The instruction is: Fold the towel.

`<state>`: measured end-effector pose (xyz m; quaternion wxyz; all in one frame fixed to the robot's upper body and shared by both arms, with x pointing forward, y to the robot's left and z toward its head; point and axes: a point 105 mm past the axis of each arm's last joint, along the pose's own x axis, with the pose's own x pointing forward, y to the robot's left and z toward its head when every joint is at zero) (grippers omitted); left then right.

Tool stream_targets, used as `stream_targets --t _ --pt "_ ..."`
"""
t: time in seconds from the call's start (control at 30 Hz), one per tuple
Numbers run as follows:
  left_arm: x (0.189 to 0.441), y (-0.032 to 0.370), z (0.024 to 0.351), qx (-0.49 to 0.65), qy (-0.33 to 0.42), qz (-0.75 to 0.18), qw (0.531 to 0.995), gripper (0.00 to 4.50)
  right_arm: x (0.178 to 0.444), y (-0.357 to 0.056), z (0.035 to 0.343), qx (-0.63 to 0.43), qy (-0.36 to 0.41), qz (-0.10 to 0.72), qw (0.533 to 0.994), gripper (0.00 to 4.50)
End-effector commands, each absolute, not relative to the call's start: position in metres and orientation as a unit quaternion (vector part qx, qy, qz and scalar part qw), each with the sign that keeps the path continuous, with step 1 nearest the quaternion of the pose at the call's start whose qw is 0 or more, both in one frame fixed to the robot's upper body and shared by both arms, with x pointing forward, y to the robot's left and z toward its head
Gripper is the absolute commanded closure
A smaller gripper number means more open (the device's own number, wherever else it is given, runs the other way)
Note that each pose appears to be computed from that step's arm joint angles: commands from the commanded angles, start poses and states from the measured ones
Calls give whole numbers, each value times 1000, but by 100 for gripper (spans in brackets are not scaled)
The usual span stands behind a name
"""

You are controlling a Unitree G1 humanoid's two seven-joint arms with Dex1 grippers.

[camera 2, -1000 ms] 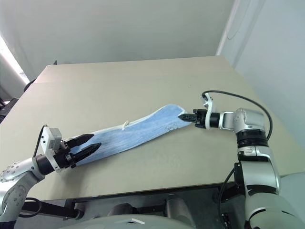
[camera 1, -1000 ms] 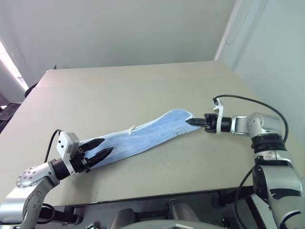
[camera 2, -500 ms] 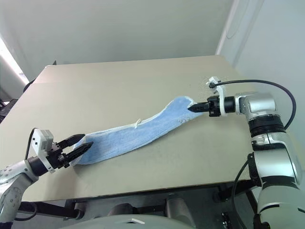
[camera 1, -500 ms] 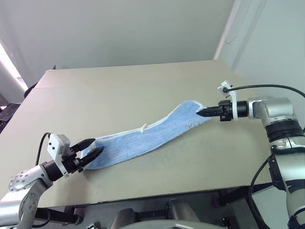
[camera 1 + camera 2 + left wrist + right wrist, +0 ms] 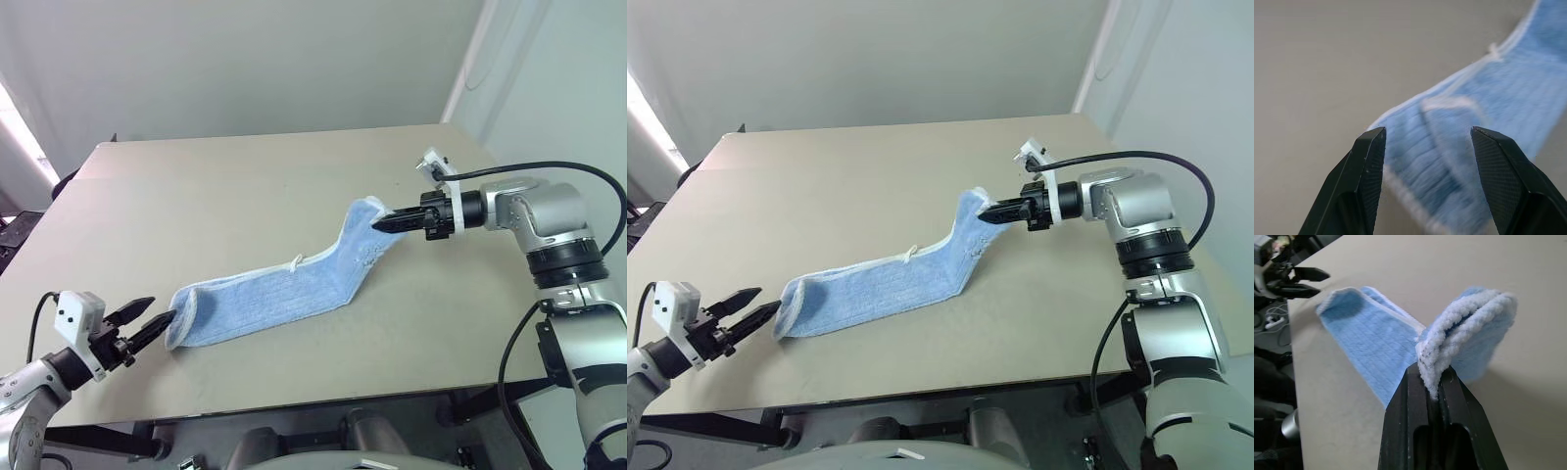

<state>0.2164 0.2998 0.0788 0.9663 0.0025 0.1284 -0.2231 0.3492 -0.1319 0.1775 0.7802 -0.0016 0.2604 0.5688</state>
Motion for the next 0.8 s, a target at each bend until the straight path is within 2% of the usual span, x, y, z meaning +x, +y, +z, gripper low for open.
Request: stream_targets --t 0.03,0.2,0.47,0.53,0.67,0.7,0.8 --pt "217 310 88 26 112 -206 972 159 339 -106 192 -19 228 608 760 447" --pt "219 313 86 29 112 -195 974 159 329 -74 177 -43 244 629 737 447" --pt "220 300 85 23 109 -216 970 159 321 -35 109 -62 289 630 719 447" --pt "218 299 83 19 110 -217 970 159 325 -25 102 -36 296 616 729 447" --pt "215 296 80 20 115 -221 968 159 320 -11 102 -18 277 633 722 447" --pt "215 296 80 21 116 -221 968 159 320 -7 103 -9 272 632 726 397" --pt "214 294 81 18 115 -225 967 159 317 0 106 4 258 638 726 303"
